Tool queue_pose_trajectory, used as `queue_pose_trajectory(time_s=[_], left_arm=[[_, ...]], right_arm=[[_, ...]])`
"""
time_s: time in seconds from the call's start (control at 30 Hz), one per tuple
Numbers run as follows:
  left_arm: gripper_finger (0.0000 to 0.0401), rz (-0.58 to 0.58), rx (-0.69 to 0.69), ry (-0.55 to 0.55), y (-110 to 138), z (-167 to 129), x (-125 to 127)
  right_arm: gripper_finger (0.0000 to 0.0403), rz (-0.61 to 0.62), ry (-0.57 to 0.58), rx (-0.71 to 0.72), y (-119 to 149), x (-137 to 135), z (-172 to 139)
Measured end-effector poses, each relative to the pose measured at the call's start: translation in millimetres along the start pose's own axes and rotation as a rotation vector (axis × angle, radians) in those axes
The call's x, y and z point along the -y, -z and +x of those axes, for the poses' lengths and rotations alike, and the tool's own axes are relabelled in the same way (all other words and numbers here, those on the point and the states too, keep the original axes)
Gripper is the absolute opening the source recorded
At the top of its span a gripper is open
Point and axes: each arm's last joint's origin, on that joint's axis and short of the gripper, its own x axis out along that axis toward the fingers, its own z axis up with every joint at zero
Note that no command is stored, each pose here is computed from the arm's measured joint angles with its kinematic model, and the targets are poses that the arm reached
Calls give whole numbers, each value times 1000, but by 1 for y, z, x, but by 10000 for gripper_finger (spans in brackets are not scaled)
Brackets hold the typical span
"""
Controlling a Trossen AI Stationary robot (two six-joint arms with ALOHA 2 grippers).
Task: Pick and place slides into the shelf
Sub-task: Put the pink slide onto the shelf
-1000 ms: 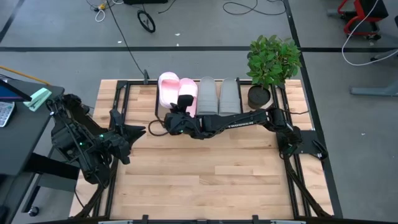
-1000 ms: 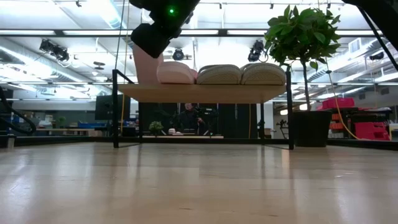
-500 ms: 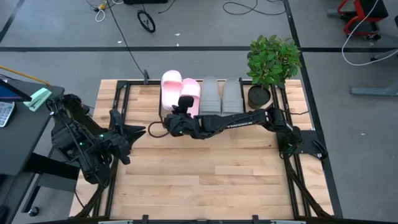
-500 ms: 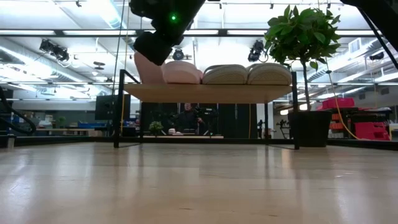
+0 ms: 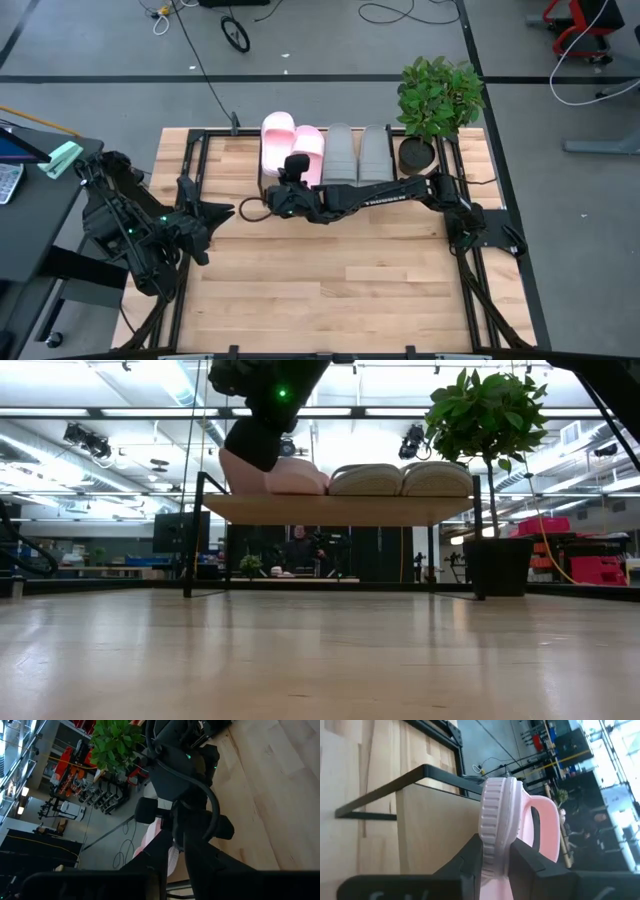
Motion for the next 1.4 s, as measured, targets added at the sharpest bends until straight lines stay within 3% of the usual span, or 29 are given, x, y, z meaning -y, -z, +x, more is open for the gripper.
queue_pose_trajectory(time_s=[0.43,1.2,1.4], left_arm=[[58,0,-1,0,0,0,0],[60,-1,-1,0,0,0,0],[66,-5,-1,1,0,0,0]], right_arm=[[70,-127,24,23,-3,2,0],[64,-46,-40,-46,11,6,13],[64,-66,7,-78,12,7,13]])
